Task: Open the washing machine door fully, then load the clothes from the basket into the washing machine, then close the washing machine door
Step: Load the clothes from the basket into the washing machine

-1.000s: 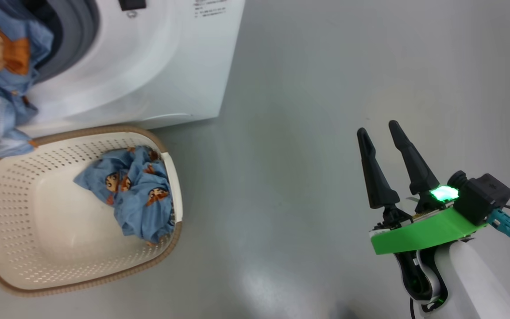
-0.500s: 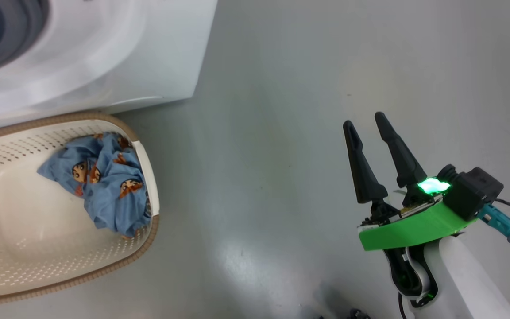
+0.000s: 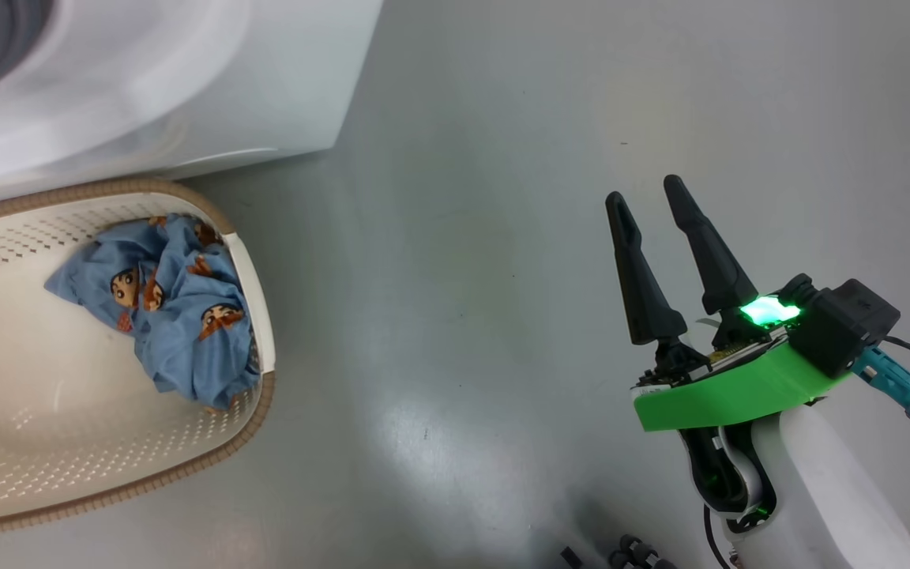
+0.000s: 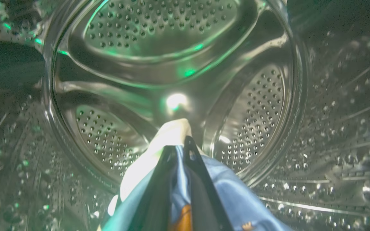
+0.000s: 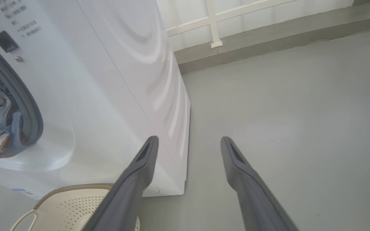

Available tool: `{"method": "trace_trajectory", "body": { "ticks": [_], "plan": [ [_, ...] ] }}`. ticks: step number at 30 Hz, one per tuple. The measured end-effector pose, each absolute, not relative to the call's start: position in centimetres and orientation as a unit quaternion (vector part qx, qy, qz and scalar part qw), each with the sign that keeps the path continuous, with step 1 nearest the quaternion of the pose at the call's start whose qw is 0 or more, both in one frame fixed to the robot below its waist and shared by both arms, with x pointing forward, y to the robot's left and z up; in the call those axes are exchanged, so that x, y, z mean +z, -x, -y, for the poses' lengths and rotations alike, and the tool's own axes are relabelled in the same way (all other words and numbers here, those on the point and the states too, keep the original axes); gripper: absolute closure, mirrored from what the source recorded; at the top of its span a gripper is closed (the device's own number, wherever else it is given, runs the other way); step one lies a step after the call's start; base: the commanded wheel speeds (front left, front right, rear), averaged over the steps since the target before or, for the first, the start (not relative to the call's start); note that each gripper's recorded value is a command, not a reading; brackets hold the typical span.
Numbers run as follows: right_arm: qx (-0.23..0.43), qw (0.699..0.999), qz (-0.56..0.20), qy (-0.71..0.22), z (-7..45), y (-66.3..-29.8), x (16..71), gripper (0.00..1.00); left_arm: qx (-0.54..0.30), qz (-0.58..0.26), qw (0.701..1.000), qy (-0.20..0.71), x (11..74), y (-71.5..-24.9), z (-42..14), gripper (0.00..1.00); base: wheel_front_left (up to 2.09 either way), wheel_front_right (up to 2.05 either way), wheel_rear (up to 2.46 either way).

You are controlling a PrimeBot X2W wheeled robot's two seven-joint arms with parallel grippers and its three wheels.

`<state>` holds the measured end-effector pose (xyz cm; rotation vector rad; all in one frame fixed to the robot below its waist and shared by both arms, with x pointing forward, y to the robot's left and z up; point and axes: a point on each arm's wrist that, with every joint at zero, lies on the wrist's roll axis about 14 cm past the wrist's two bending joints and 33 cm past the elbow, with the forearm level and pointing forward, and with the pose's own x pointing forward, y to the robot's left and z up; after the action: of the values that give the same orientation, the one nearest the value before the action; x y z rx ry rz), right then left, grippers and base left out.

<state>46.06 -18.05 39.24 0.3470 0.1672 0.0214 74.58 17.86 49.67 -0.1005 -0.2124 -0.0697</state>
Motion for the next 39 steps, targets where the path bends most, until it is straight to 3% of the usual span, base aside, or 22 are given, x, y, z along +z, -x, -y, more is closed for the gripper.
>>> {"method": "trace_trajectory", "body": {
  "ticks": [3, 5, 6, 16, 30, 39],
  "plan": [
    [0.015, 0.981, -0.082, -0.174, 17.7, -46.1, 39.3, 0.00, -0.034, 0.071, 0.996, 0.051, 47.3, -74.2, -17.8, 1.00, 0.00, 0.00, 0.00],
    [0.018, 0.981, -0.081, -0.175, 17.5, -46.1, 39.5, 0.00, -0.034, 0.034, 0.998, 0.048, 45.2, -73.8, -17.8, 0.51, 0.00, 0.00, 0.00],
    [0.019, 0.981, -0.080, -0.176, 17.5, -46.1, 39.5, 0.00, -0.037, 0.018, 0.998, 0.041, 44.3, -73.6, -17.7, 0.00, 0.00, 0.00, 0.00],
    [0.026, 0.981, -0.071, -0.179, 17.0, -46.3, 40.3, 0.00, -0.045, -0.094, 0.994, 0.015, 39.9, -72.3, -17.5, 0.00, 0.00, 0.00, 0.00],
    [0.034, 0.981, -0.062, -0.181, 16.7, -46.4, 41.1, 0.00, -0.045, -0.036, 0.997, 0.050, 44.1, -72.6, -17.2, 0.00, 0.00, 0.00, 0.00],
    [0.033, 0.982, -0.050, -0.178, 17.1, -46.5, 42.0, 0.00, -0.048, -0.001, 0.997, 0.062, 44.8, -70.2, -17.4, 0.00, 0.00, 0.00, 0.00]
  ]
}}
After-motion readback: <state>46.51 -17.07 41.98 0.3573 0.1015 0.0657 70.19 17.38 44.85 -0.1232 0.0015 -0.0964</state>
